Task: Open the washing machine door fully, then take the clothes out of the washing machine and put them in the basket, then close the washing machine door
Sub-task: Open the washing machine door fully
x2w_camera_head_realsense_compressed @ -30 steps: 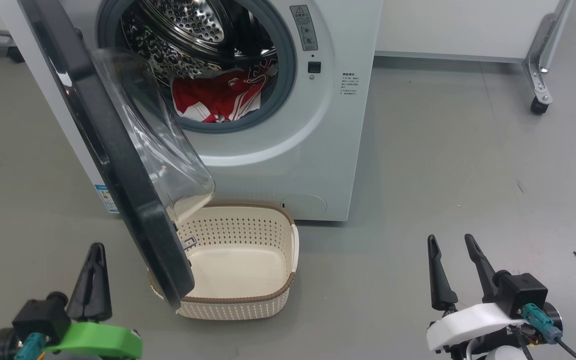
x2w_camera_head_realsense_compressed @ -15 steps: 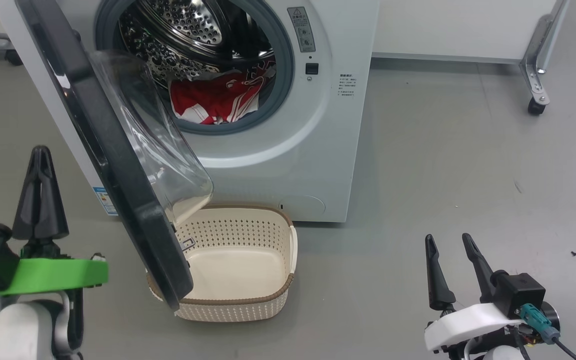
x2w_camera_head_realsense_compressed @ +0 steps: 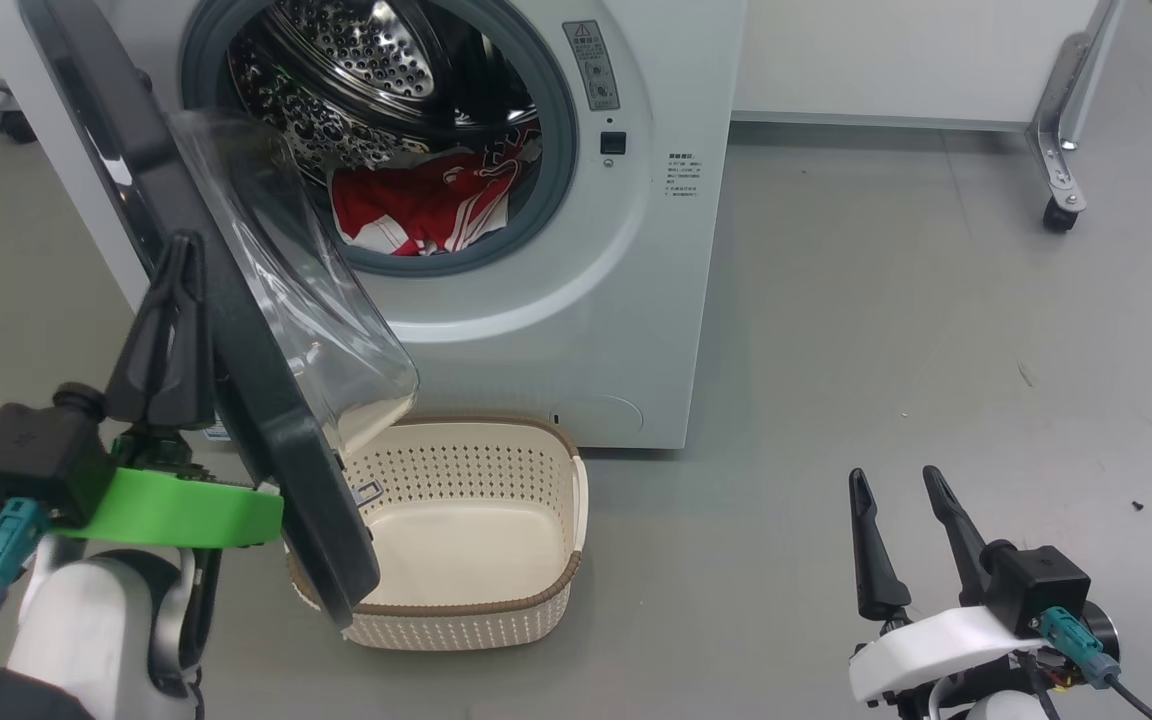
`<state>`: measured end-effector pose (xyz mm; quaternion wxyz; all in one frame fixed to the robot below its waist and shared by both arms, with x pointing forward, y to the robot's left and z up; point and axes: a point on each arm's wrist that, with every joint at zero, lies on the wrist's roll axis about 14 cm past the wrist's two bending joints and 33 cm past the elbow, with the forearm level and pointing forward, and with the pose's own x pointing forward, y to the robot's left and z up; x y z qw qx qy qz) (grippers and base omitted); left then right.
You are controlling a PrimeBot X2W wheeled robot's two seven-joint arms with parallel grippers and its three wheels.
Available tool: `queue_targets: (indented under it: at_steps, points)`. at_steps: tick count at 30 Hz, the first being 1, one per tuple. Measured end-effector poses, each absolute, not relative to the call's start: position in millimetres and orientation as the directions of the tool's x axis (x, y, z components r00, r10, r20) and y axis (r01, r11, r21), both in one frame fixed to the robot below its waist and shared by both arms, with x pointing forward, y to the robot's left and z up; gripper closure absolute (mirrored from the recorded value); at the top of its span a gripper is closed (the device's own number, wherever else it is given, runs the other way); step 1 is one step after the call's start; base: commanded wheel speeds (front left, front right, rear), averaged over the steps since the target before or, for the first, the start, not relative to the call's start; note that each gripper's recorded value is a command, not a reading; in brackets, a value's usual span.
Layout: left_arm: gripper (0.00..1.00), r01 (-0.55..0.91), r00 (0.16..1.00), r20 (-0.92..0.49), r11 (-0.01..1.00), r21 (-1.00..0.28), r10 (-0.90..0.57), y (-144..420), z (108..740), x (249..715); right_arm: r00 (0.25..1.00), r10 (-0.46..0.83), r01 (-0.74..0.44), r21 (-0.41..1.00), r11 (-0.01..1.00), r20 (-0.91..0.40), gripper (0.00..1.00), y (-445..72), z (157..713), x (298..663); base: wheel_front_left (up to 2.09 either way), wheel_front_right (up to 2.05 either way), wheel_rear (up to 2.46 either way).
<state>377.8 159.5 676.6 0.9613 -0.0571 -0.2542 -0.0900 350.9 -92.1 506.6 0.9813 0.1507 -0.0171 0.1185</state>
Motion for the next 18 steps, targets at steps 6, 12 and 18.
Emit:
queue_targets:
  at_steps: [6, 12, 18]
  points:
    - [1.0, 0.28, 0.872, 0.434, 0.958, -0.068, -0.225, 129.3, 663.6, 380.2, 0.972, 0.221, -0.233, 0.287, 0.929, 0.074, 0.0, -94.8, 507.7, 351.0, 0.0, 0.0, 0.0]
    - [1.0, 0.337, 0.897, 0.333, 0.938, -0.086, -0.292, 105.2, 635.5, 378.4, 0.973, 0.219, -0.231, 0.286, 0.93, 0.073, 0.0, -95.9, 506.8, 350.8, 0.0, 0.0, 0.0]
    - [1.0, 0.352, 0.92, 0.232, 0.927, -0.13, -0.317, 94.6, 607.4, 378.3, 0.976, 0.213, -0.219, 0.295, 0.93, 0.053, 0.0, -97.4, 500.1, 348.5, 0.0, 0.0, 0.0]
